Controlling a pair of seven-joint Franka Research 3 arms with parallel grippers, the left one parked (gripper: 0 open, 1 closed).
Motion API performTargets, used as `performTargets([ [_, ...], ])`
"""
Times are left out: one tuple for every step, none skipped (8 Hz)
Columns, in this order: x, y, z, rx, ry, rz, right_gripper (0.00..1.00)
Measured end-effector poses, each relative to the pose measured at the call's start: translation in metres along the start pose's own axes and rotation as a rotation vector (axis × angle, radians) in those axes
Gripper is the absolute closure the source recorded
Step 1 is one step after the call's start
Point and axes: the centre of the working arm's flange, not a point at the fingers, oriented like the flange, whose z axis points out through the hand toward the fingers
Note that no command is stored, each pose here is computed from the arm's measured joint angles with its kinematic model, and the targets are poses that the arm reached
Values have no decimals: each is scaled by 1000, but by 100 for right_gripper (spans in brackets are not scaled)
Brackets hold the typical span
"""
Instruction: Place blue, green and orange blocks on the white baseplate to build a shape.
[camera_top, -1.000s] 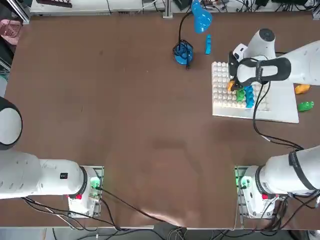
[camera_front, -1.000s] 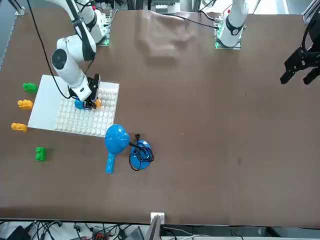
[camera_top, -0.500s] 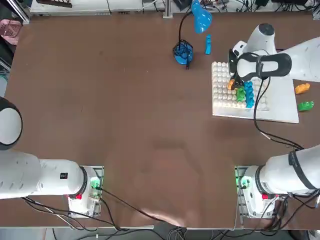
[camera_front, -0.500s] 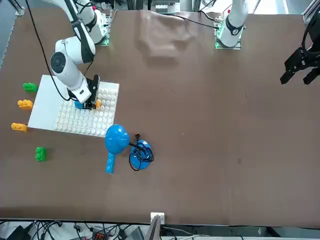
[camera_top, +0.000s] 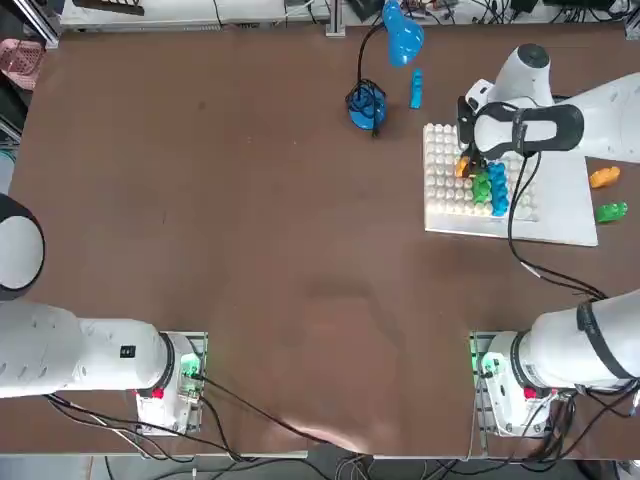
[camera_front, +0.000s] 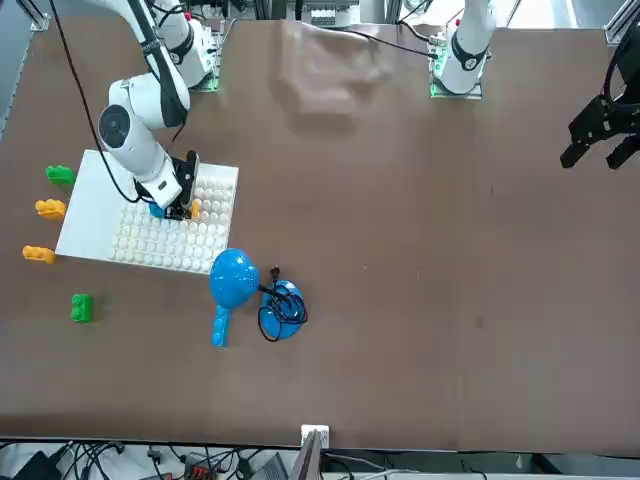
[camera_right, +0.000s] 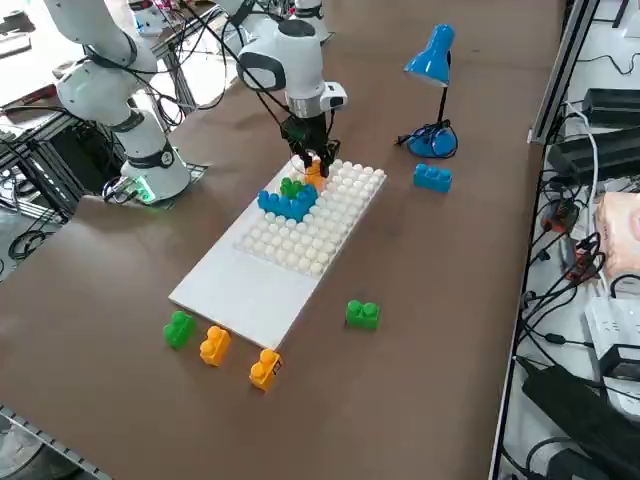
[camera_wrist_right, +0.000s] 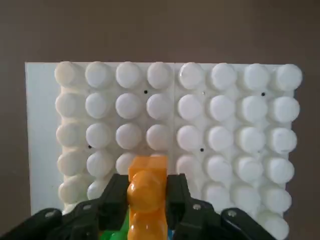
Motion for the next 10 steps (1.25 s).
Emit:
performTargets([
  [0,0,2,4,0,0,63],
  [0,-1,6,9,1,0,63],
  [0,-1,8,14,2,0,63],
  [0,0,9,15,2,0,63],
  [0,0,9,15,3,0,63],
  [0,0,10,15,3,0,63],
  [0,0,10,15,3,0,63],
  [-1,0,10,15,3,0,63],
  [-1,0,10,15,3,0,63],
  [-1,0,10,14,3,1,63],
])
